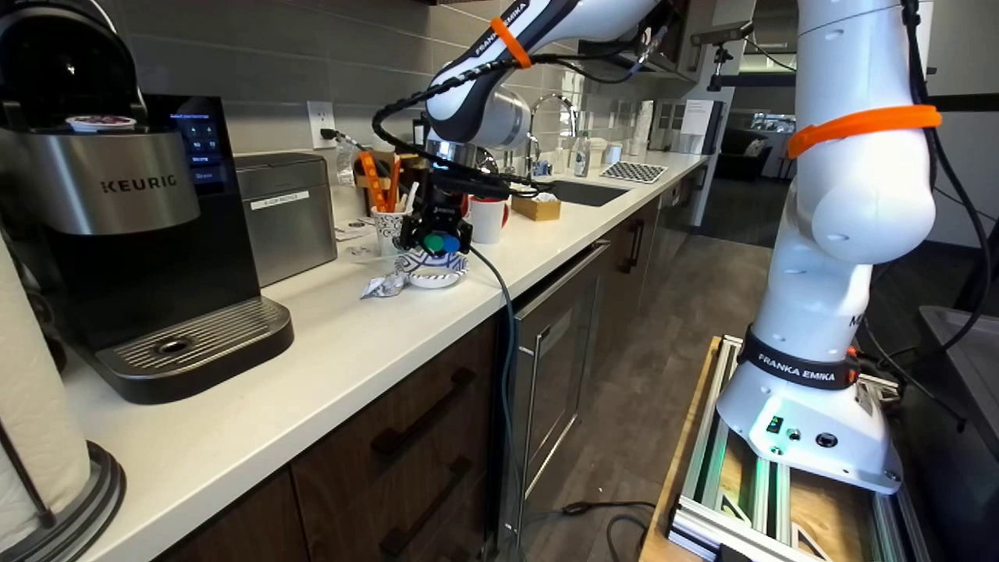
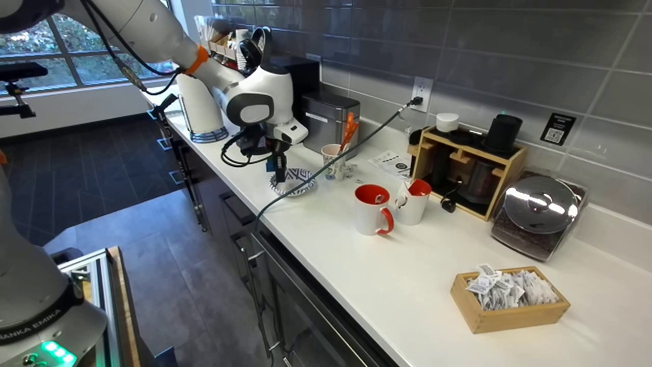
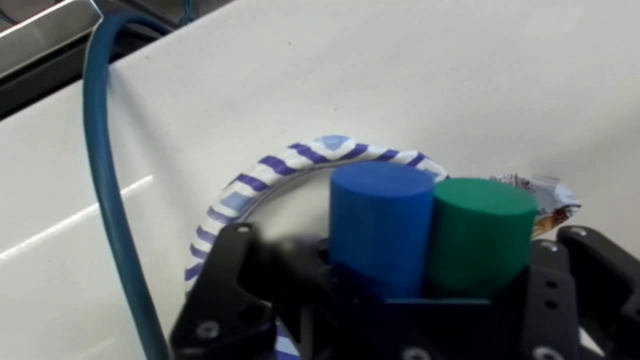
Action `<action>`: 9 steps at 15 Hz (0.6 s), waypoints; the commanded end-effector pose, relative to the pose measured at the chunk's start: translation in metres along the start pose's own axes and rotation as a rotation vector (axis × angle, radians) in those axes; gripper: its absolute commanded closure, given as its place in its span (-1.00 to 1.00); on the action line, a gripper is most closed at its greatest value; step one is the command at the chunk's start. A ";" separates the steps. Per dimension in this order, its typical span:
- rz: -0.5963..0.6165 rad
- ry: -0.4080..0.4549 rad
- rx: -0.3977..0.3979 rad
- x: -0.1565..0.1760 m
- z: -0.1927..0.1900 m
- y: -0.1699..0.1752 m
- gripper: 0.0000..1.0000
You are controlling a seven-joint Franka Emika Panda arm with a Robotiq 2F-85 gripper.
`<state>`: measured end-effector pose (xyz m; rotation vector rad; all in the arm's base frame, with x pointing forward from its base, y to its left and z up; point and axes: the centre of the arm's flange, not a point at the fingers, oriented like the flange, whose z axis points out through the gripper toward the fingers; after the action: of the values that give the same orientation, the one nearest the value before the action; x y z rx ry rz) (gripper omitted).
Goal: Pick up the green and blue blocks and put them on the plate
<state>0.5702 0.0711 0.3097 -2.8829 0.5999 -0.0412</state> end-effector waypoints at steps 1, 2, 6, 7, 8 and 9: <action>0.053 0.026 -0.032 -0.004 -0.003 0.009 0.94; 0.070 0.031 -0.049 -0.001 -0.002 0.009 0.94; 0.106 0.052 -0.114 0.008 0.003 0.008 0.94; 0.105 0.056 -0.123 0.010 0.005 0.005 0.94; 0.102 0.058 -0.129 0.012 0.006 0.001 0.94; 0.098 0.062 -0.133 0.013 0.007 -0.003 0.94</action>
<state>0.5721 0.0578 0.3064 -2.9599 0.7631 -0.0682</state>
